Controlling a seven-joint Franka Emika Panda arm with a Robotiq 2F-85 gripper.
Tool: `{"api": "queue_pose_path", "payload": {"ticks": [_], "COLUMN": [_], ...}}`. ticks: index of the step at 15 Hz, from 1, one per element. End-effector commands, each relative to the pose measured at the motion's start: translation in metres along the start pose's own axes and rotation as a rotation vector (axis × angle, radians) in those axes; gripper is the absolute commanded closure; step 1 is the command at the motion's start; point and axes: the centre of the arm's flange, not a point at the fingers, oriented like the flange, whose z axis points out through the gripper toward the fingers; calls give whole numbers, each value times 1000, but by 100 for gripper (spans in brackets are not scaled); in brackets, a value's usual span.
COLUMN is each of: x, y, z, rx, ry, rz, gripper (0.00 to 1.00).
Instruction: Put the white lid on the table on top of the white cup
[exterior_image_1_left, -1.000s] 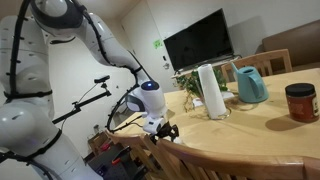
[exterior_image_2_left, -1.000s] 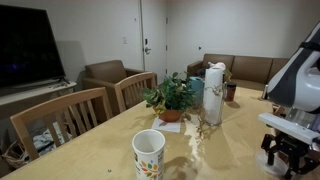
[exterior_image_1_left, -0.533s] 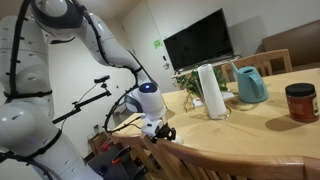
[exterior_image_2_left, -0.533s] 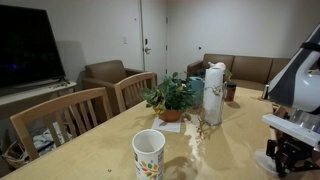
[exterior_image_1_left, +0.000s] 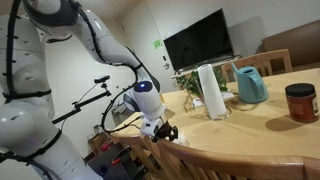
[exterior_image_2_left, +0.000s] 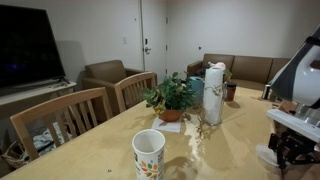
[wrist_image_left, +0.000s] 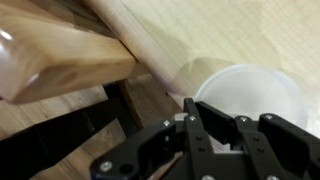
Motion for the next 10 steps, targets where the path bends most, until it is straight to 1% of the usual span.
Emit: {"api": "queue_pose_path", "payload": {"ticks": [1,3,5,7,10], "x": [12,14,4,-14,-52], "y": [16,20,23,22,17], "z": [-64,-91,-114,-131,-141], "rx": [125,183,239,270,309], "ry": [-17,-48,-87,-124,-182], "rz": [-6,-26,-84,-186,-330], "gripper": [98,98,98,98,98]}}
